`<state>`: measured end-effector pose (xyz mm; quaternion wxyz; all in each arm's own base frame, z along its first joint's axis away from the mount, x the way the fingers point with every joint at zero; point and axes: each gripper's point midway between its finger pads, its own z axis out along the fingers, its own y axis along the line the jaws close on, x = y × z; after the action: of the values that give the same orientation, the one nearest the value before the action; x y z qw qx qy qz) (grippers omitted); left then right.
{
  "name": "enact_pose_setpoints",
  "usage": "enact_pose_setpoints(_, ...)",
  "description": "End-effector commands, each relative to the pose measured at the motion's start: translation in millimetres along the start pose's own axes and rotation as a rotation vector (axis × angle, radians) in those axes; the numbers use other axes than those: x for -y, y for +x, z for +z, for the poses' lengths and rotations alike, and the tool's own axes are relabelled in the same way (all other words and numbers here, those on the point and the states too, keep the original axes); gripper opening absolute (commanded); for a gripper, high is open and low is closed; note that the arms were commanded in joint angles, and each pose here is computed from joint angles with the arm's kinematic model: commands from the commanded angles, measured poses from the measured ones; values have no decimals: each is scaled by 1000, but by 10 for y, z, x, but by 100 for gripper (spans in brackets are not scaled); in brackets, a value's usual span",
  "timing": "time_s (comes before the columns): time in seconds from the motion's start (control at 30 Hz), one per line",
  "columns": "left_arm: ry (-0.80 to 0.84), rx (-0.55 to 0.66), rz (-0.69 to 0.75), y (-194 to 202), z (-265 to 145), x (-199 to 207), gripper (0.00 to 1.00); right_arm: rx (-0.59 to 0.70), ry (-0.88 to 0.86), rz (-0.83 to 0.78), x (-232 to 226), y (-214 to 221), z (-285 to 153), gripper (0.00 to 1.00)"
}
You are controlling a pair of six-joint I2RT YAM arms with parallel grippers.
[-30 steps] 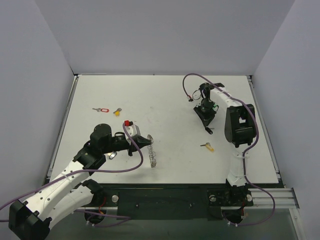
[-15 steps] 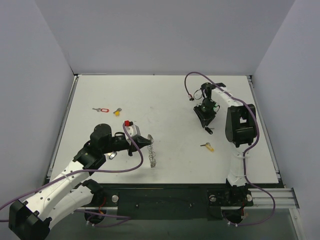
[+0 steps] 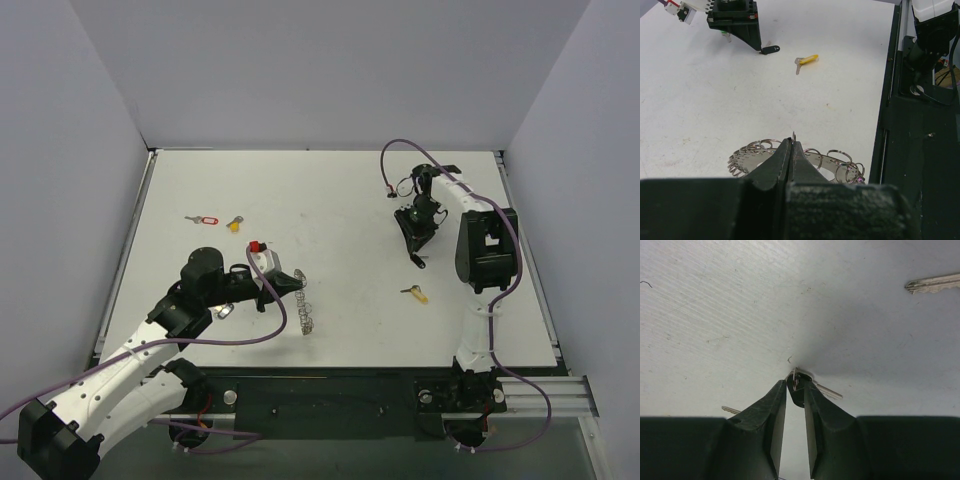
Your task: Put the keys on the keyring
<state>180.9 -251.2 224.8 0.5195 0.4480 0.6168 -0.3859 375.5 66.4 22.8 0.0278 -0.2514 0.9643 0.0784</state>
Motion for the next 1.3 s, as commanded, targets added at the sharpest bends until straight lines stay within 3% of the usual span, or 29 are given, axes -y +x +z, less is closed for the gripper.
enact_pose_setpoints(0.0, 13, 53, 50, -179, -1, -1, 0, -34, -32, 14, -68, 66, 4, 17)
enact_pose_setpoints(0.5, 18, 55, 51, -187, -2, 7, 0, -49, -24, 19, -51, 79, 45, 12)
enact_pose_setpoints(1.27, 18, 52, 50, -180, 0, 6, 0, -90, 62, -18, 4, 101, 29, 15)
